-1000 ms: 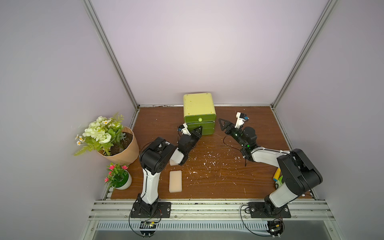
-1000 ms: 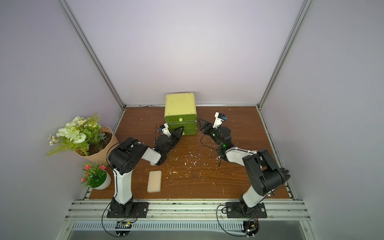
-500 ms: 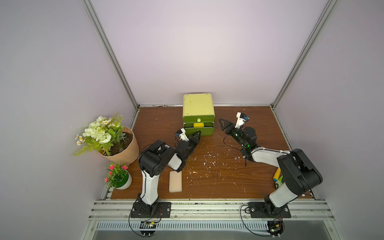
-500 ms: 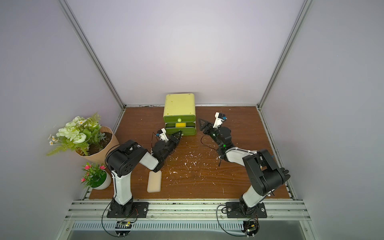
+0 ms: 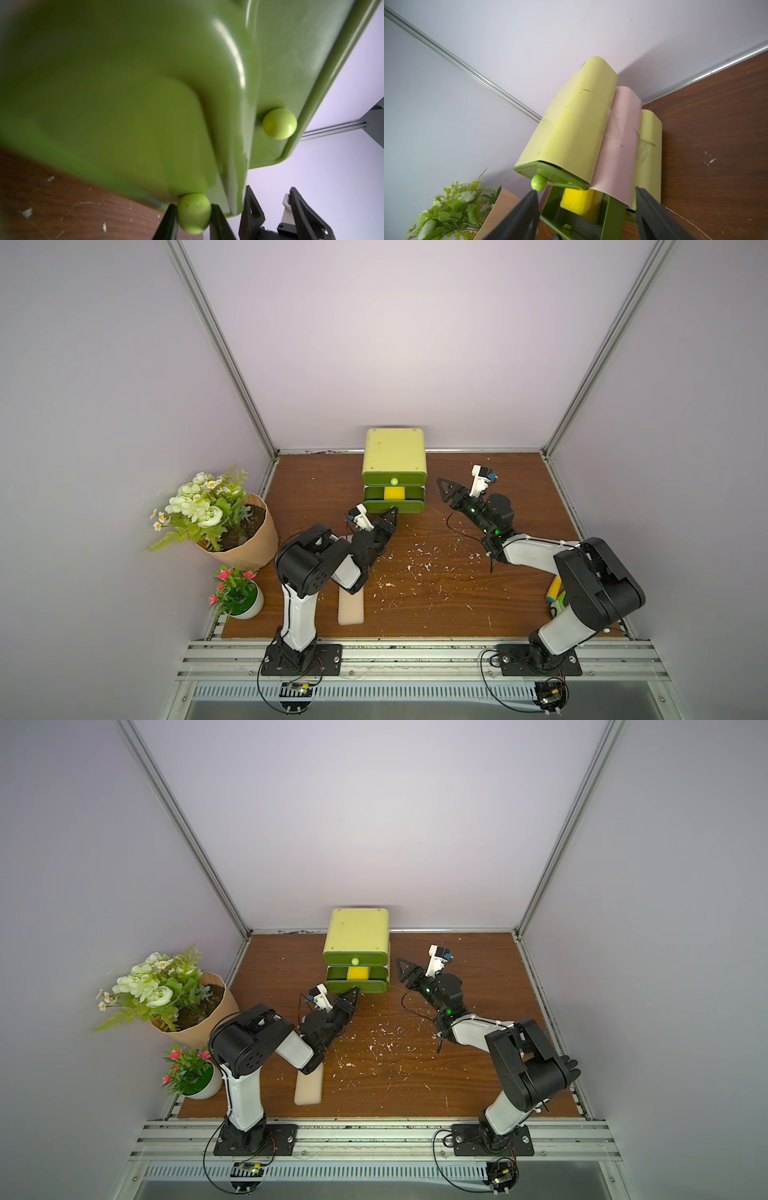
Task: Take the sponge out of the drawer
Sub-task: Open the drawer in the storage box.
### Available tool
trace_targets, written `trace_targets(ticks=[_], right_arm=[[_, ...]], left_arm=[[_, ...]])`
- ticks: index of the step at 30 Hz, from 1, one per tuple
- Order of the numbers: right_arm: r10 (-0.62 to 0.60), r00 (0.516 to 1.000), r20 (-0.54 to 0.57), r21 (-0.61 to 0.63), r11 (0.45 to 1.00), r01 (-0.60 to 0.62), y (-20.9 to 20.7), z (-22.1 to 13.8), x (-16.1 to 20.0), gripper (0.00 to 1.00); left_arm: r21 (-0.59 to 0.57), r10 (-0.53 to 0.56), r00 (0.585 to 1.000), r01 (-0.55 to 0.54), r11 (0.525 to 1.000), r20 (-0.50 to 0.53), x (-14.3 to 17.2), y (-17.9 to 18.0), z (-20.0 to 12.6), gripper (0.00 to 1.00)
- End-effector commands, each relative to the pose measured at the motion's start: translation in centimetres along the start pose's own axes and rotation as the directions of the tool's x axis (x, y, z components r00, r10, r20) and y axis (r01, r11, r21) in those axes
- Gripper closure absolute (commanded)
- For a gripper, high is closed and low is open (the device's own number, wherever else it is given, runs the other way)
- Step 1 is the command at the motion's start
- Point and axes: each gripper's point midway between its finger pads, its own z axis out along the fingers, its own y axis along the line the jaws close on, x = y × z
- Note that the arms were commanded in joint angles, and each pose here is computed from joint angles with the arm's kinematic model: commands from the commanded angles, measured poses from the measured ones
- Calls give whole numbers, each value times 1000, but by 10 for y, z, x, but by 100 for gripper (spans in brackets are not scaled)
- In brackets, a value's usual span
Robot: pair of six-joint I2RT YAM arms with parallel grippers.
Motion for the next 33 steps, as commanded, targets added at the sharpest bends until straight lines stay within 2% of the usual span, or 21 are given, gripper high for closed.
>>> trace_targets(ticks=[1,7,17,26,33], right_arm=[[-3,999,52,-84,996,8,28,-6,-21,24],[-9,998,59,-93,996,14,34,-11,-24,24],[-16,998,62,-98,995,22,39,-14,-28,24],[-10,998,57,-105,994,16,40,-14,-28,24],[-17,998,60,-106,994,24,42,-16,-29,24]], left_arm=[[18,-8,1000,8,1000,11,7,-11,-9,85],[36,-21,1000,22,999,-9,23,-13,-25,85],[49,-19,1000,19,999,1,25,-21,-51,83],[46,-27,999,28,999,-20,38,-20,-59,70],[36,-25,1000,25,999,-3,36,-18,-64,50]])
